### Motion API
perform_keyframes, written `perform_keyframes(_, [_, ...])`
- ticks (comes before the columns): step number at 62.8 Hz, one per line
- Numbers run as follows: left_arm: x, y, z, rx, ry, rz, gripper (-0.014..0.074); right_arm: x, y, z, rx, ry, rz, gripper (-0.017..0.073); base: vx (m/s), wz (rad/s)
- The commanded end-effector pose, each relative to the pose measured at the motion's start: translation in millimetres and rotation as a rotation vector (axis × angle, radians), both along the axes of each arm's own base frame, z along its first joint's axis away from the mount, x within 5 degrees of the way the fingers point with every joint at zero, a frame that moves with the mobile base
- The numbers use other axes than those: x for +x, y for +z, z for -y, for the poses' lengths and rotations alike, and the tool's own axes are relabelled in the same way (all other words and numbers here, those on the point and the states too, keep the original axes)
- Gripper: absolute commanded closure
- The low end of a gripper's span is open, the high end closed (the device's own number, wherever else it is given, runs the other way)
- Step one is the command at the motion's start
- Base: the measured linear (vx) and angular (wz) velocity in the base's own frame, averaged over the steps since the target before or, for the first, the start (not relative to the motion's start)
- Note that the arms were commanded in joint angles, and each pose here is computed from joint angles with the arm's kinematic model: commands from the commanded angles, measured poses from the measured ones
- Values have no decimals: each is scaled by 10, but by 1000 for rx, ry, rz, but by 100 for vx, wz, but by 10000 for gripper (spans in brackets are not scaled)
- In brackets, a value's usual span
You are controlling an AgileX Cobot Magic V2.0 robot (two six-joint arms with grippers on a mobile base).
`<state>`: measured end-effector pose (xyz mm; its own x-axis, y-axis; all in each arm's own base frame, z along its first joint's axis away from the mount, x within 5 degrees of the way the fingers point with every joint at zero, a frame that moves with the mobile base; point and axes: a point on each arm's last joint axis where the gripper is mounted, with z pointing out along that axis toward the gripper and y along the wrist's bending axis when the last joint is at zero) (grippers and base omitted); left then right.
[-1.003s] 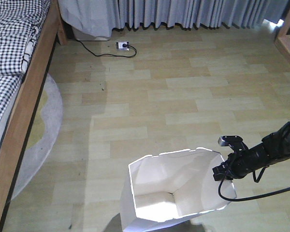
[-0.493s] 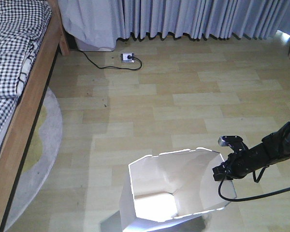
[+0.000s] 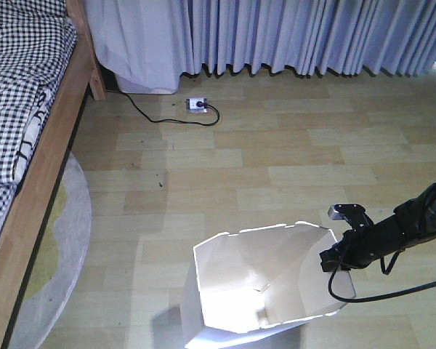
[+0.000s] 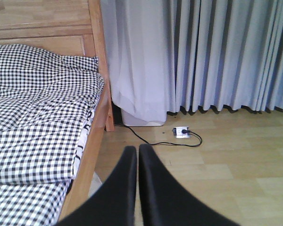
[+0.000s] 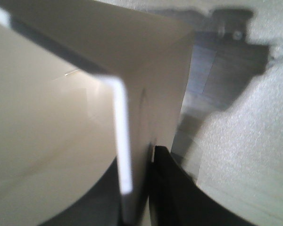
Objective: Move trash bin to bedside with robot
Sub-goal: 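Carry the bin in the right gripper as the base drives toward the bedside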
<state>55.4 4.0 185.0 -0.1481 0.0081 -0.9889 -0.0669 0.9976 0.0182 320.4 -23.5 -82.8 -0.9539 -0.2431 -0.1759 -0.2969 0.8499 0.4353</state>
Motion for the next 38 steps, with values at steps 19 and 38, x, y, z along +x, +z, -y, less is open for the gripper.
perform_keyframes(19, [5, 8, 1, 0, 0, 66, 600, 127, 354, -120, 198, 0, 40, 566, 23, 7])
perform_keyframes(38, [5, 8, 1, 0, 0, 66, 600, 127, 354, -120, 198, 0, 40, 566, 20, 7])
